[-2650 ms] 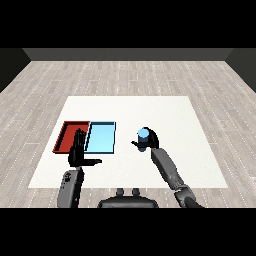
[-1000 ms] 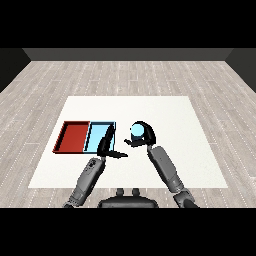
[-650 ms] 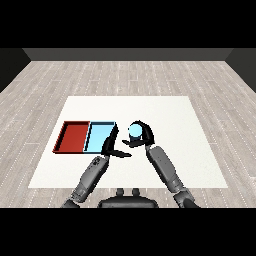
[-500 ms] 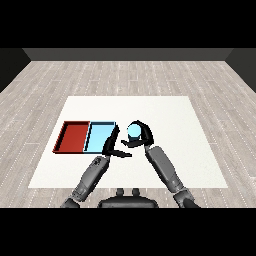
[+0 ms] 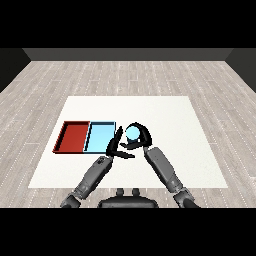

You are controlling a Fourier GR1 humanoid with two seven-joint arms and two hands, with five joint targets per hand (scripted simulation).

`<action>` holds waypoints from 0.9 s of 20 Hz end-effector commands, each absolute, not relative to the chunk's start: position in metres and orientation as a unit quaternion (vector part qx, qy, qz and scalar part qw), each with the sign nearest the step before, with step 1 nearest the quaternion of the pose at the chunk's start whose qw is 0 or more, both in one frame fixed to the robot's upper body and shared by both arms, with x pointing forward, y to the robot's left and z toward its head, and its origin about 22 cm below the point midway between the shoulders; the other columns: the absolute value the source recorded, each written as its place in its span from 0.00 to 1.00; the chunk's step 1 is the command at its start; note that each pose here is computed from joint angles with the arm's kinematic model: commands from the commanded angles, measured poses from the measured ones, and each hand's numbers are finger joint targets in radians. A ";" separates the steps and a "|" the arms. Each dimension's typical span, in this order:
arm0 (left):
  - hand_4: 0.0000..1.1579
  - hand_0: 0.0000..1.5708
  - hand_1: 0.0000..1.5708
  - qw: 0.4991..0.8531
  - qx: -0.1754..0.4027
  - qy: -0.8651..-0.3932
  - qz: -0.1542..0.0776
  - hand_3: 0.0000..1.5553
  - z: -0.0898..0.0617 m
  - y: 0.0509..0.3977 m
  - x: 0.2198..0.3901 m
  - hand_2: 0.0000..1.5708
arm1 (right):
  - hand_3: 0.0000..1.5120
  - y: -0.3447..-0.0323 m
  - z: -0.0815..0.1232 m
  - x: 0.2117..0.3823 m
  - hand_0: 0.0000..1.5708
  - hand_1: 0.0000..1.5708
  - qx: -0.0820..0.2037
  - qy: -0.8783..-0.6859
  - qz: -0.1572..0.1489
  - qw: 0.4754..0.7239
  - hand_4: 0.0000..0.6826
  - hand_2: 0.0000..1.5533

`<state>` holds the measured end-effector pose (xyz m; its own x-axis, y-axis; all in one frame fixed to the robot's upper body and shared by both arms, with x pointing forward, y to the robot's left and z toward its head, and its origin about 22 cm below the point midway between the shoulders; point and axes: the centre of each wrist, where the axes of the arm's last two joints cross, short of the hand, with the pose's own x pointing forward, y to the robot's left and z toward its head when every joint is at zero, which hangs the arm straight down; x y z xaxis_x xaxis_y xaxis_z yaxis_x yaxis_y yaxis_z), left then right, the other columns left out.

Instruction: Pick the blue can and put it in the blue box

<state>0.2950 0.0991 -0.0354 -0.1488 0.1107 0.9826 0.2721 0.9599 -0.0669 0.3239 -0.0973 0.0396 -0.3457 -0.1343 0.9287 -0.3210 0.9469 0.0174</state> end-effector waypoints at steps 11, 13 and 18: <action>0.00 0.00 0.00 0.641 -0.142 -0.751 -0.069 0.00 -0.016 0.086 0.302 0.00 | 0.92 -0.063 0.032 0.308 0.90 0.90 0.148 -0.811 0.111 0.555 0.92 0.93; 0.00 0.00 0.00 0.630 -0.133 -0.762 -0.064 0.00 -0.037 0.077 0.305 0.00 | 0.92 -0.064 0.054 0.304 0.89 0.89 0.146 -0.814 0.123 0.549 0.90 0.93; 0.49 0.17 0.17 0.608 -0.037 -0.782 -0.129 0.00 -0.031 0.076 0.297 0.33 | 0.92 -0.058 0.055 0.308 0.81 0.81 0.161 -0.807 0.136 0.552 0.90 0.91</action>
<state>0.3044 0.0825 -0.0287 -0.2018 0.0418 0.9785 0.2727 0.9620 0.0151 0.3070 -0.0607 0.0485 -0.3469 -0.1161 0.9307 -0.3874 0.9214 -0.0294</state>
